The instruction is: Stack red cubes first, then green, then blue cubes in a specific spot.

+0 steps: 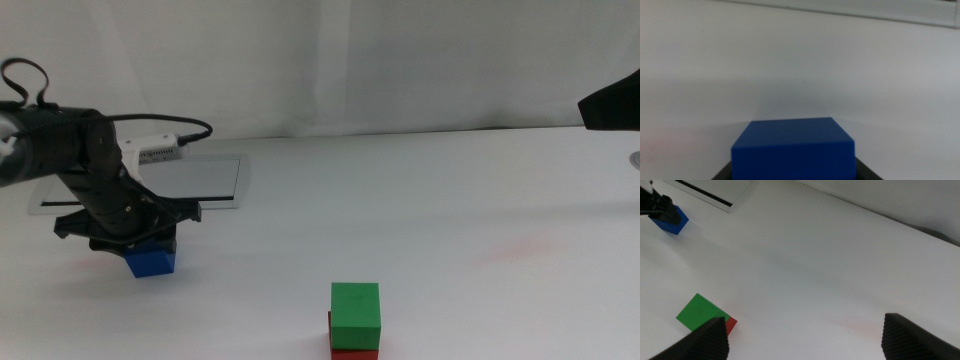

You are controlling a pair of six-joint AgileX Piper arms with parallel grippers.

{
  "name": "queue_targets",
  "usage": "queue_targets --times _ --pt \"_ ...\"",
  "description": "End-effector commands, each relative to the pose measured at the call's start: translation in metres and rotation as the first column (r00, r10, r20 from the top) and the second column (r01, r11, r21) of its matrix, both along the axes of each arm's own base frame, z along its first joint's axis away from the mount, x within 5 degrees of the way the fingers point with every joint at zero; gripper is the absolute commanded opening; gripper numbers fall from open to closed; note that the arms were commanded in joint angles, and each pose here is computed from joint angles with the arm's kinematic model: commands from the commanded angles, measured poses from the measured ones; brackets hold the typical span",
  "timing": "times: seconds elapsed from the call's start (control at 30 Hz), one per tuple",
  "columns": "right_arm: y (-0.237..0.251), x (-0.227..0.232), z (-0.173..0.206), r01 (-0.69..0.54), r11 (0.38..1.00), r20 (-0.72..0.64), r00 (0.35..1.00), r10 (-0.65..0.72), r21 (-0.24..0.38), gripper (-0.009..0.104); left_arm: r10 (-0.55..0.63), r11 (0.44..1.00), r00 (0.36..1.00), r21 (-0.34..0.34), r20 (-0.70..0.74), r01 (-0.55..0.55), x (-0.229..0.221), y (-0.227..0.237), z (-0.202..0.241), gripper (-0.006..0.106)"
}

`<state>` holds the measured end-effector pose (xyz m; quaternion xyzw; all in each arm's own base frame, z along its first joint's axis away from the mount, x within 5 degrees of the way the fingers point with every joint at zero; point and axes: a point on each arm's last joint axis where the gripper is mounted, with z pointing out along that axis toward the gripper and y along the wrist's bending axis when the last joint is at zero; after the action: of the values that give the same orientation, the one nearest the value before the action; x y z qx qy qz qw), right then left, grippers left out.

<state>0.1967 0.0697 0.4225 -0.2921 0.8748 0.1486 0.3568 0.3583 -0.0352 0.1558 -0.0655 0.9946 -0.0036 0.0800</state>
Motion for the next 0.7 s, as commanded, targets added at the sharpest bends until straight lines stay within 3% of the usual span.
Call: queue_targets --times 0.0,0.13,0.23,0.67 --pt "0.001 -0.002 0.002 -0.01 1.0 0.008 1.0 0.009 0.002 0.082 0.027 0.999 0.995 -0.017 -0.092 -0.029 -0.005 0.0 -0.024 0.018" --pt "0.001 -0.002 0.002 -0.01 1.0 0.008 1.0 0.009 0.002 0.082 0.025 0.999 0.996 -0.018 -0.09 -0.027 -0.005 -0.001 -0.024 -0.003" --pt "0.001 -0.002 0.002 -0.01 1.0 0.008 1.0 0.009 0.002 0.082 0.022 1.0 0.996 -0.018 -0.088 -0.024 -0.005 0.0 -0.019 -0.003" --pt "0.001 -0.001 0.002 -0.005 1.0 0.017 1.0 0.005 0.005 0.082 0.0 0.999 0.989 -0.047 0.146 0.007 -0.033 -0.005 0.086 -0.003"
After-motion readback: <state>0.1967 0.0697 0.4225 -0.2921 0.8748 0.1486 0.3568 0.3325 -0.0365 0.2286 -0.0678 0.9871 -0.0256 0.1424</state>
